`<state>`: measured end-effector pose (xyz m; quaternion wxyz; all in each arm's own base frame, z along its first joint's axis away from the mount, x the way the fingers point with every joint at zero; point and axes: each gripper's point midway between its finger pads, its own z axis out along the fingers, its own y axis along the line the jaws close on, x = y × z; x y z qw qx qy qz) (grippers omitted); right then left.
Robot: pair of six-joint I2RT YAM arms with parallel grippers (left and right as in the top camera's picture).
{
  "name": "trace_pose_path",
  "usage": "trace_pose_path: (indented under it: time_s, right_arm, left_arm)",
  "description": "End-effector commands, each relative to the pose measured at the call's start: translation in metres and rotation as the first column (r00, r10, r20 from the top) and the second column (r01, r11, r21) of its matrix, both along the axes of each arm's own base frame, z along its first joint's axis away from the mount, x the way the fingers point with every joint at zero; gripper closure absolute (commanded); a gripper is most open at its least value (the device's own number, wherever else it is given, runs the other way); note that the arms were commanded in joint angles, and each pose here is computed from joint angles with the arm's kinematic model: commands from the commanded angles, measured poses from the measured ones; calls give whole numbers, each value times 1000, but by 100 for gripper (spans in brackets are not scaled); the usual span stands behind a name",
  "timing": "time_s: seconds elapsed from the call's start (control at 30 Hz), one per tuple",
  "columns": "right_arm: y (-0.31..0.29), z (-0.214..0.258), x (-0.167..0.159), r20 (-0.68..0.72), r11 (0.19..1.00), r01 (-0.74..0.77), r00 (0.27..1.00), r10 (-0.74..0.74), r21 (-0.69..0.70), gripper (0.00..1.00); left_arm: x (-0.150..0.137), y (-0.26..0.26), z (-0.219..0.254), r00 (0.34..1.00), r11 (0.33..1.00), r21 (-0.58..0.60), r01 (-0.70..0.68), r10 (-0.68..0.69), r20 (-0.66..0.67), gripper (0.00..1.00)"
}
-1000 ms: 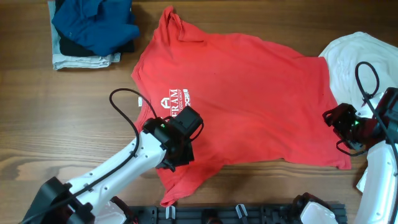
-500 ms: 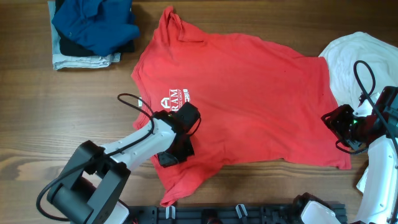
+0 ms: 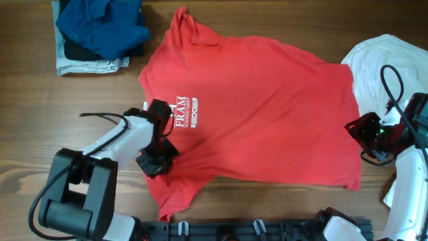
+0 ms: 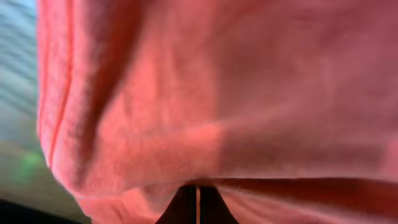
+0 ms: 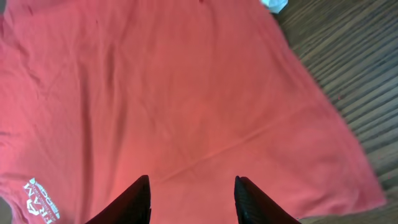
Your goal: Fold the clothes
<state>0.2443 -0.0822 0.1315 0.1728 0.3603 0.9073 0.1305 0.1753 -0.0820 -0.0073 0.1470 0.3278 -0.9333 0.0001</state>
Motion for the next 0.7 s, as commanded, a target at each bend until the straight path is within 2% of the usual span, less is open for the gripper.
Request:
trace_pose_path:
  time_s: [0.0,0.17,0.3,0.33,0.37,0.4,0.43,0.47,0.5,0.57,0.6,0.67]
  right_arm:
    - [1,1,3,14,1000,-15,1000,14,5,55]
    - [-1,2,7,29,1000,4,1000,-4,4,52]
    - [4,8,17,70,1000,-25,997,25,-1,51]
    - [7,15,23,93,999,-40,995,39,3,45]
    - [10,27,30,129,998,-60,990,59,5,37]
    - [13,37,37,164,997,-79,983,77,6,27]
    - [19,49,46,212,994,-112,971,108,8,21]
    - [30,65,60,276,984,-180,945,173,0,16]
    - [38,76,74,306,975,-221,928,215,-15,12]
    - [50,88,100,319,959,-279,907,276,-36,4]
    - [56,92,114,322,951,-307,897,303,-40,1]
    - [63,98,149,327,935,-352,879,348,-48,1]
  left_arm:
    - [-14,34,-8,998,990,140,2,6,-61,96]
    - [-18,30,22,997,993,120,2,7,-75,96]
    - [-11,16,44,998,997,73,38,-41,40,93]
    - [-2,9,56,992,997,54,52,-58,111,84]
    - [9,2,72,979,997,33,64,-69,191,68]
    - [21,-4,86,962,997,12,74,-75,262,40]
    - [34,-12,101,936,994,-9,105,-96,338,18]
    - [58,-26,122,875,983,-30,183,-149,461,1]
    - [84,-40,147,801,971,-43,233,-167,575,0]
    - [126,-57,184,688,962,-52,269,-154,710,1]
    - [142,-61,196,644,958,-48,282,-152,750,1]
    - [184,-67,213,560,953,-27,300,-153,814,0]
